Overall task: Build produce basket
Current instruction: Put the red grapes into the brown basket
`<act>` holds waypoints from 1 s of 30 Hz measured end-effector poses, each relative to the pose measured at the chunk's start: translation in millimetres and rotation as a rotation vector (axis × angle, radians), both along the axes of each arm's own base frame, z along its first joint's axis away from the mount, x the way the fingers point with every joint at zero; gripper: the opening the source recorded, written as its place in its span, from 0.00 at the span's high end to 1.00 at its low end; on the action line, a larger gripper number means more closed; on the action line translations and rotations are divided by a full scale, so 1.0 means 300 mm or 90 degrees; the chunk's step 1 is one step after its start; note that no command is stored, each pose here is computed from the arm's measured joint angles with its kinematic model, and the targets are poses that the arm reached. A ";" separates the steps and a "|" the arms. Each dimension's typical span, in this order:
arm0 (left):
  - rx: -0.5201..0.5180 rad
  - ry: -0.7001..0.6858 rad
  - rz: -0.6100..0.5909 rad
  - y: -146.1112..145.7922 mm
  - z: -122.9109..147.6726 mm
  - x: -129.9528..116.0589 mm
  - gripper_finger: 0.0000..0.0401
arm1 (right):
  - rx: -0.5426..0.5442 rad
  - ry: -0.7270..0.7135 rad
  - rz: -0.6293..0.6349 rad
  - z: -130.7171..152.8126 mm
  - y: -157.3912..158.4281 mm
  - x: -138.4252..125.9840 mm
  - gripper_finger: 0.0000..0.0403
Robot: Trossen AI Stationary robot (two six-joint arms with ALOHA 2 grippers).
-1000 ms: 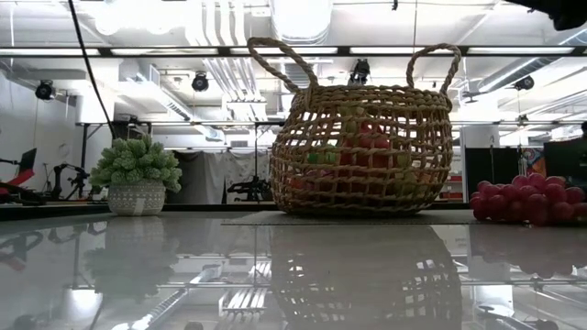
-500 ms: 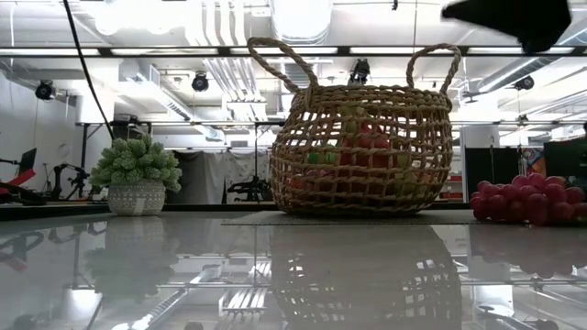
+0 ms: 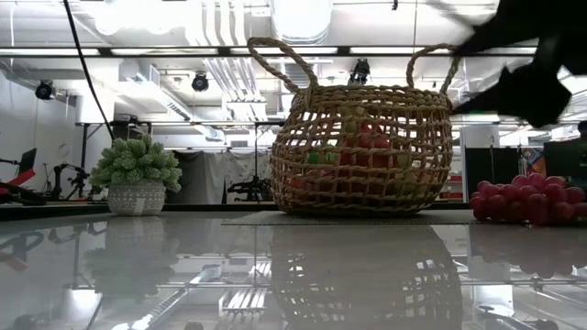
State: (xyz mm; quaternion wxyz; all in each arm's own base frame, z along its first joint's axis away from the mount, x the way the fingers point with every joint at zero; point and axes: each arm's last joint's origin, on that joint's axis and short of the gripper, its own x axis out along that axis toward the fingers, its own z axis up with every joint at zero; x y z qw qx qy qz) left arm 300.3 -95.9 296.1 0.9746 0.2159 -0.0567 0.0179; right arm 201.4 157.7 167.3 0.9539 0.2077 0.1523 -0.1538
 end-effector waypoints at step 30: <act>0.001 0.003 0.000 0.000 -0.004 -0.001 0.74 | -0.010 0.628 -0.278 0.067 -0.157 -0.052 0.28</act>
